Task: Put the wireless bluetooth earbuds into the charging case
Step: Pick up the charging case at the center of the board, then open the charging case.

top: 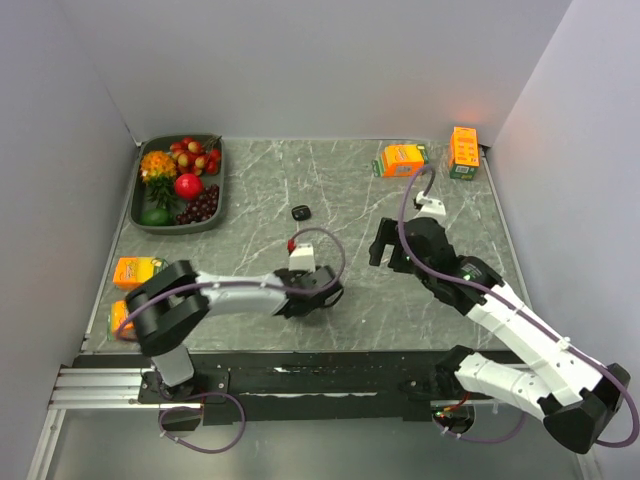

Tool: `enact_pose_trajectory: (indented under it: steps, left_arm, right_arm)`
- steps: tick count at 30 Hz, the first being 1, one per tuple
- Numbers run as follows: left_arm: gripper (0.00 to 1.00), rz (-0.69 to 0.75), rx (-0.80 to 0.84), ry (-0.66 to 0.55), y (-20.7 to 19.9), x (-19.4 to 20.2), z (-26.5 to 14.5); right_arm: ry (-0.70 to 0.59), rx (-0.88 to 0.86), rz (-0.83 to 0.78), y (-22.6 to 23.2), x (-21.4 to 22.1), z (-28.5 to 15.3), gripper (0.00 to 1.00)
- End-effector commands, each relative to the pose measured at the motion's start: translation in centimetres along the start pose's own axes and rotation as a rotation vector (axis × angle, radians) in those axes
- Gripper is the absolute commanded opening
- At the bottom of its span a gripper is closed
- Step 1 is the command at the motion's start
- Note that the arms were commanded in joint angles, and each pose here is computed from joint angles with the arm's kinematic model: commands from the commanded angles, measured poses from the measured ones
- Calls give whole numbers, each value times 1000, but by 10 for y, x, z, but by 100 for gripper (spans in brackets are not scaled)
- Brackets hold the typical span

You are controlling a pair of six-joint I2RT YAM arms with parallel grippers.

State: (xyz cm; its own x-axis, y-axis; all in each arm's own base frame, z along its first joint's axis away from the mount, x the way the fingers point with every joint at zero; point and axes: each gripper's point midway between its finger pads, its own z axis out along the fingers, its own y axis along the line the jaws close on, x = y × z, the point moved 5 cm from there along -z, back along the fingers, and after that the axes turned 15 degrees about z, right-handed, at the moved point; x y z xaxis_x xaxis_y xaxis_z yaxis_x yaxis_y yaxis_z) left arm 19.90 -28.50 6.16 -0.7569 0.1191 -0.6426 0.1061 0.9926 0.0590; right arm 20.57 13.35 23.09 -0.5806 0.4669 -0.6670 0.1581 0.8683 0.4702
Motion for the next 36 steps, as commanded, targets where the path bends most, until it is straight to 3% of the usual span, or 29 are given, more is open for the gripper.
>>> enact_pose_trajectory:
  steps: [1, 5, 6, 8, 9, 10, 12, 17, 23, 27, 36]
  left_arm:
    - [1, 43, 173, -159, -1, -9, -40]
    - [1, 120, 346, -417, 4, -28, -71]
    - [1, 88, 426, -521, 8, -32, -85]
    - [1, 189, 530, -673, 13, -34, -101]
    - [1, 147, 619, -825, 22, -37, -119]
    - [1, 239, 647, -924, 28, -35, -125]
    - [1, 251, 713, -1058, 42, -28, -138]
    - [1, 417, 722, -1117, 40, -24, -141]
    - [1, 508, 674, -1178, 41, -29, -142]
    - [1, 595, 619, -1172, 37, -32, -135]
    - [1, 614, 594, -1170, 32, -39, -135]
  right_arm:
    - [-60, -134, 23, 30, -37, -32, 99]
    - [6, -229, -5, 51, -40, -42, 96]
    - [26, -245, -23, 54, -39, -42, 96]
    - [78, -286, -35, 61, -34, -45, 93]
    - [90, -301, -44, 63, -33, -45, 92]
    - [107, -311, -50, 63, -30, -45, 91]
    - [135, -342, -67, 64, -25, -46, 87]
    - [253, -498, -169, 76, -8, -56, 81]
    - [420, -540, -284, 90, 15, -63, 86]
    - [412, -480, -392, 96, 34, -58, 92]
    - [379, -374, -467, 116, 46, -41, 87]
